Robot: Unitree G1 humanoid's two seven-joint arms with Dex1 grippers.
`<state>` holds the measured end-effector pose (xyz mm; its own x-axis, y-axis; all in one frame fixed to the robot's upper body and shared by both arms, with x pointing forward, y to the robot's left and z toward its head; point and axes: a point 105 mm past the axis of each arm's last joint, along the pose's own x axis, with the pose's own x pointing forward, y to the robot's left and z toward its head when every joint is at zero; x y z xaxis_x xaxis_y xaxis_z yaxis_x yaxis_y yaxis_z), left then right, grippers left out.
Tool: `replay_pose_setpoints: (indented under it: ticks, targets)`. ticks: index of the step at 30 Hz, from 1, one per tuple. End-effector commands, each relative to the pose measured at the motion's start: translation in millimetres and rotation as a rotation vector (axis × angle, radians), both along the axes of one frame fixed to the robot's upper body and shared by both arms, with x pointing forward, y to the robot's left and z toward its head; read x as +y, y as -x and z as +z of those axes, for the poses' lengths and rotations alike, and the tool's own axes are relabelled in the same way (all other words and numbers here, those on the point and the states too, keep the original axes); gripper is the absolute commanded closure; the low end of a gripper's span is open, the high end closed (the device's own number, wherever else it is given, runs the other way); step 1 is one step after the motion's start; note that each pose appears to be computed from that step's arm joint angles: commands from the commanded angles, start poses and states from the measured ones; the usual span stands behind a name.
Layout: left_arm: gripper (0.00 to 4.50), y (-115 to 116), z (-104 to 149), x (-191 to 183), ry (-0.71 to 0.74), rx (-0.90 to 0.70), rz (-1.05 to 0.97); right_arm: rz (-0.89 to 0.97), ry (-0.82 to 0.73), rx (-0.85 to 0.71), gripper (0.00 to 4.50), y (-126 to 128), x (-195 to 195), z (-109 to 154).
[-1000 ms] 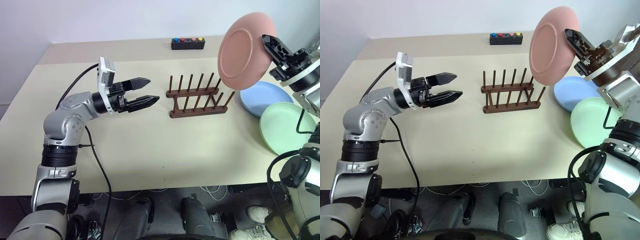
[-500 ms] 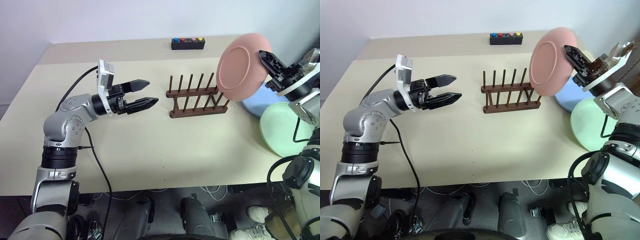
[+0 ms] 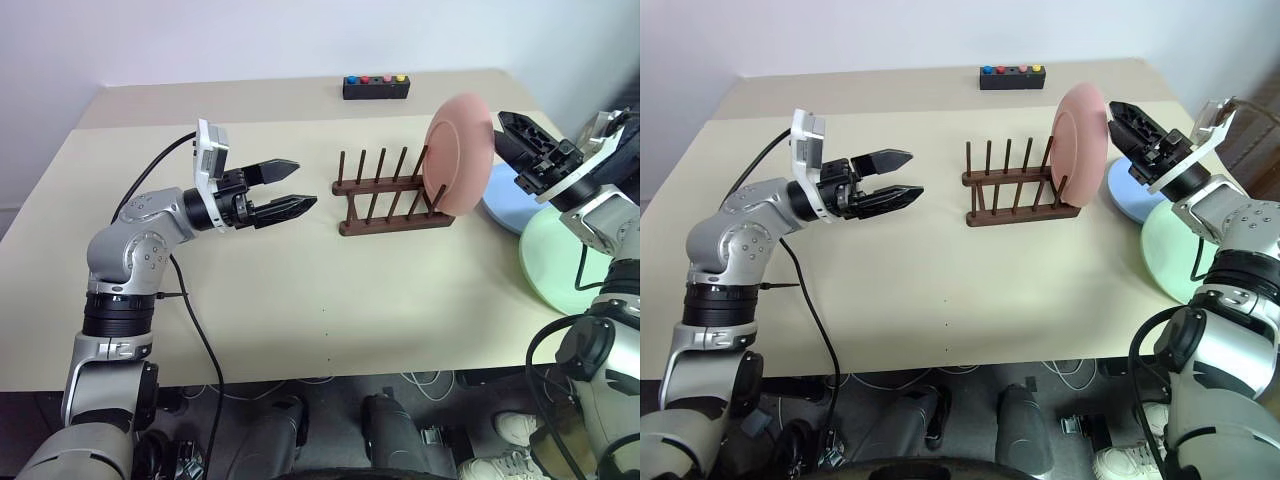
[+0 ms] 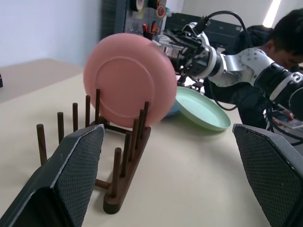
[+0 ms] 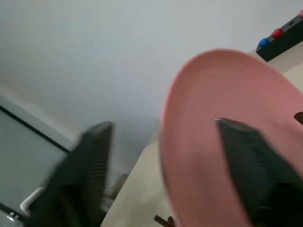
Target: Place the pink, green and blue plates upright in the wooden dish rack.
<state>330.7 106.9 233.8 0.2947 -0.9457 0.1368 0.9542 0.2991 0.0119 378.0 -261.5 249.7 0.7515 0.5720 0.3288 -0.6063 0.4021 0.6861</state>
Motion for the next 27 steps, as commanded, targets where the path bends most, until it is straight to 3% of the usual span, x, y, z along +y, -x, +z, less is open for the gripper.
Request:
replay_pose_setpoints:
  ticks: [1, 11, 20, 25, 27]
  targets:
    - [0.0, 4.5, 14.8, 2.5, 0.012, -0.066, -0.001, -0.015, 0.032, -0.086, 0.04, 3.0, 1.8, 22.1]
    - [0.0, 4.8, 15.7, 2.0, 0.013, -0.063, -0.009, -0.112, 0.136, -0.204, 0.04, 8.1, -8.2, 34.7]
    - [0.0, 12.2, 9.9, 2.6, -0.021, -0.007, -0.082, -0.468, 0.122, -0.295, 0.04, 9.2, -53.3, 58.3]
    - [0.0, 17.9, 6.8, 2.5, -0.06, 0.012, -0.127, -0.59, 0.296, -0.293, 0.04, 20.8, -62.1, 48.7]
    - [0.0, 24.5, 3.5, -2.0, -0.085, 0.029, -0.176, -0.63, 0.527, -0.264, 0.04, 27.9, -60.8, 36.4]
